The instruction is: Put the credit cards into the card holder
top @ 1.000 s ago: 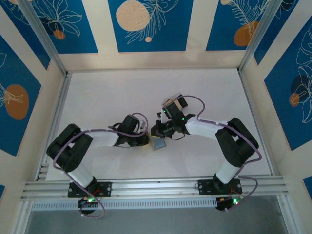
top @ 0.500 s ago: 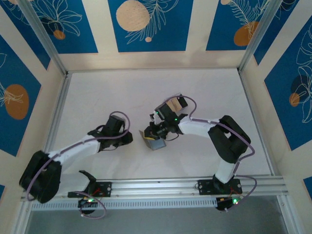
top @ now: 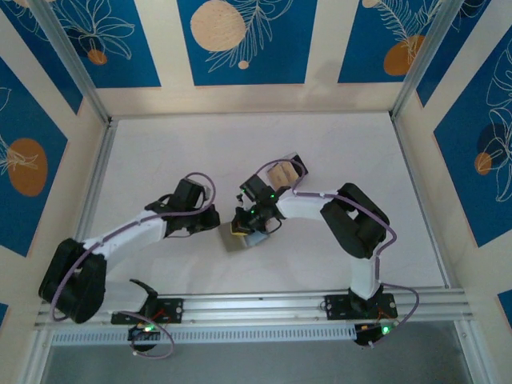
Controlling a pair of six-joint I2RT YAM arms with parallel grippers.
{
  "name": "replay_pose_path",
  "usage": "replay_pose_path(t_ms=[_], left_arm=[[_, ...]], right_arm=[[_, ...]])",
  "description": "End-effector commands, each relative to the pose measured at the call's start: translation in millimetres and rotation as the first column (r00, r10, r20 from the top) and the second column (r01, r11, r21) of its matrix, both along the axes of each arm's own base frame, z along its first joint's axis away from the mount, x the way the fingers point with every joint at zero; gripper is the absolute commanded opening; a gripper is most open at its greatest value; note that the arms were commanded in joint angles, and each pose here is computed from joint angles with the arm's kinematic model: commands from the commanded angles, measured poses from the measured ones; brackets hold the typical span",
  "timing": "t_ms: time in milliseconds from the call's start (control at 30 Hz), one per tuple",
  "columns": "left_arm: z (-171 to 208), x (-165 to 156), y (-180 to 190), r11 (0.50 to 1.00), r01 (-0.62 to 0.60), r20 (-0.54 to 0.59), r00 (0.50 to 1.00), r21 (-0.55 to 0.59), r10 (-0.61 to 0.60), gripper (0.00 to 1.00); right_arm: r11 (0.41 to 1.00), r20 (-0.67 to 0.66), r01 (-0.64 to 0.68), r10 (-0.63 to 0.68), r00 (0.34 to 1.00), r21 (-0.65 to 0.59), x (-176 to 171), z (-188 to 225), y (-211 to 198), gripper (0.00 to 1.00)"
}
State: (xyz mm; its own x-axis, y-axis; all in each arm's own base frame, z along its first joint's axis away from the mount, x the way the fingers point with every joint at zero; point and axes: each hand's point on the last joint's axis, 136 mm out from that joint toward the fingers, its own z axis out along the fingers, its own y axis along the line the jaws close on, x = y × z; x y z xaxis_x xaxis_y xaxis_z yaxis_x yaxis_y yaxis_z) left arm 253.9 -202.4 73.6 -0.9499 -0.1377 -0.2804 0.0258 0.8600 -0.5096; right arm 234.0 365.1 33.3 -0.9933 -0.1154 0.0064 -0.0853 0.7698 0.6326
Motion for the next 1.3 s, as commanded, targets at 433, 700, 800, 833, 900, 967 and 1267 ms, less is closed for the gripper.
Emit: replay_pose_path(t_ms=[433, 700, 800, 833, 900, 967, 1267], left_arm=[[-70.0, -11.8, -12.6, 0.997, 0.056, -0.116, 0.992, 0.046, -0.050, 0.01], [-83.6, -20.7, -6.8, 0.997, 0.054, -0.135, 0.990, 0.055, -0.046, 0.01], [-83.7, -20.6, -8.3, 0.997, 0.055, -0.134, 0.990, 0.047, -0.048, 0.01], [-84.4, -21.3, -8.3, 0.997, 0.056, -0.136, 0.989, 0.047, -0.050, 0.01], [-84.7, -21.1, -8.9, 0.997, 0.058, -0.136, 0.989, 0.045, -0.051, 0.01], [-85.7, -21.9, -8.8, 0.997, 0.059, -0.140, 0.989, 0.046, -0.052, 0.01], [-87.1, -21.7, -10.3, 0.996, 0.070, -0.135, 0.989, 0.047, -0.063, 0.00]], right_arm=[[0.998, 0.089, -0.005, 0.011, 0.996, -0.067, 15.5, 38.1, -23.2, 0.04], [0.957, 0.132, 0.002, 0.038, 0.990, -0.291, 33.7, 17.9, -56.5, 0.03], [0.934, 0.125, 0.009, 0.038, 0.991, -0.357, 36.1, 5.5, -65.3, 0.01], [0.931, 0.128, 0.012, 0.037, 0.991, -0.364, 36.6, 4.1, -66.5, 0.01], [0.926, 0.133, 0.019, 0.033, 0.991, -0.378, 37.3, 0.8, -68.6, 0.01], [0.905, 0.141, 0.025, 0.039, 0.989, -0.424, 37.3, -3.8, -73.6, 0.01], [0.918, 0.069, -0.044, 0.078, 0.995, -0.395, 16.8, -20.2, -56.3, 0.01]])
